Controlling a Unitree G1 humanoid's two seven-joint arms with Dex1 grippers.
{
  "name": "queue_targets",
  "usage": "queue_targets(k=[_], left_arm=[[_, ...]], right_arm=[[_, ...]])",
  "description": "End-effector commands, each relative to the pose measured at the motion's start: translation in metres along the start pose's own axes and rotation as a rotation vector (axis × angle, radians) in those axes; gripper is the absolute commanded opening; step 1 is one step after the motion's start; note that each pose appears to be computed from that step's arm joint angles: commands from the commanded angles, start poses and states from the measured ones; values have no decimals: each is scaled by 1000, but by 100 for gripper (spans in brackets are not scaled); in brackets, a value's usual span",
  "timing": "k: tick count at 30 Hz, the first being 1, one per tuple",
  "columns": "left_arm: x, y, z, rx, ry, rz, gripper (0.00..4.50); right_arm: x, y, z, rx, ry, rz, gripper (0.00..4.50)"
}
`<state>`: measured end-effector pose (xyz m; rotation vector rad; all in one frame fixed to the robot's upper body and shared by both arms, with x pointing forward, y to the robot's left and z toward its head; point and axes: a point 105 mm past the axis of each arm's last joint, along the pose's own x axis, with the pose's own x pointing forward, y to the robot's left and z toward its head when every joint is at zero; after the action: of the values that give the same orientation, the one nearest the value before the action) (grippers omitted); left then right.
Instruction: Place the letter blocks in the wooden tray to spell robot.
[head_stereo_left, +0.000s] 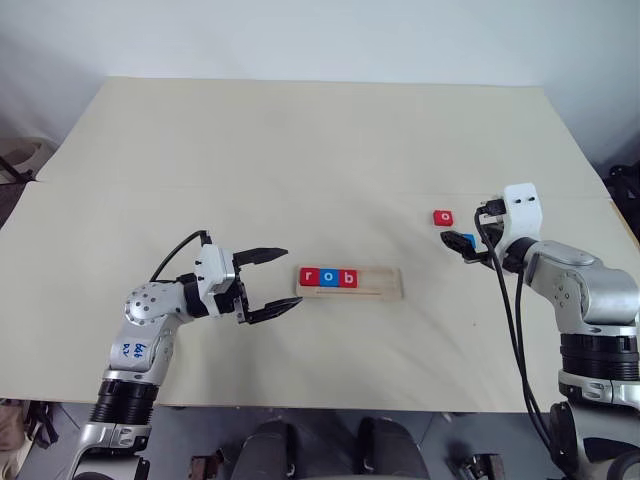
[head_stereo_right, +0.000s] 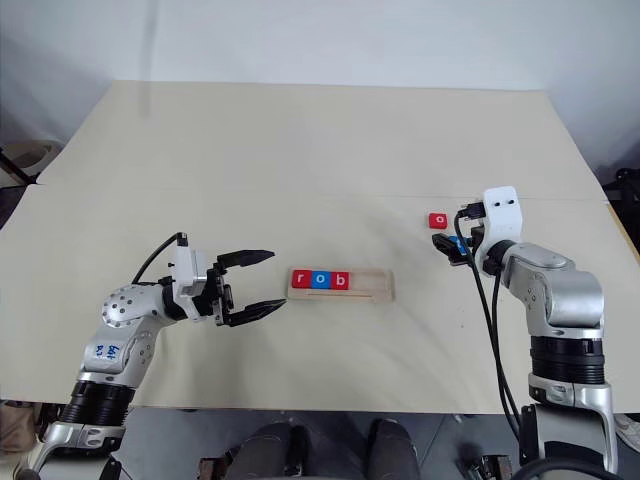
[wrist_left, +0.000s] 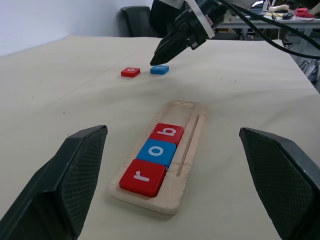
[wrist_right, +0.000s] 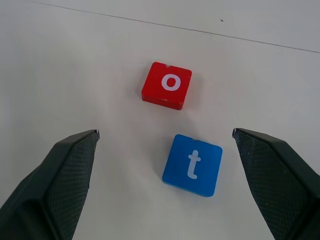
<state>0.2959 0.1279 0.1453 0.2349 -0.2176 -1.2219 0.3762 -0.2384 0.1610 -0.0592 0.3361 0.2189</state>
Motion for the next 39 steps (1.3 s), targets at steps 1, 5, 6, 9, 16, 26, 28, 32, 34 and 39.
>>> queue_targets(k=[1,5,6,9,16,26,28,32,34,39], left_arm=[[3,2,8,46,-15,-6,450],[5,2,9,47,-19,-9,450],[5,3,9,48,-19,-9,450],[5,3,10,52,-21,-4,450],[3,2,11,56,-22,12,450],[2,0,10,54,-25,24,450],[4,0,11,51,-29,22,450],[8,1,10,41,-35,1,450],[11,1,9,35,-38,-16,450],[13,2,7,22,-38,-46,450]], right_arm=[[7,5,15,-23,-36,-19,448],[25,4,17,-17,-32,-60,448],[29,5,17,-16,-30,-62,448],[42,7,16,-12,-22,-76,448],[60,7,13,13,-10,-125,407],[58,12,20,23,-27,-105,145],[53,14,25,20,-40,-102,145],[35,20,30,31,-43,-97,145],[19,28,25,44,-36,-75,145],[-20,57,-5,45,16,-34,145]])
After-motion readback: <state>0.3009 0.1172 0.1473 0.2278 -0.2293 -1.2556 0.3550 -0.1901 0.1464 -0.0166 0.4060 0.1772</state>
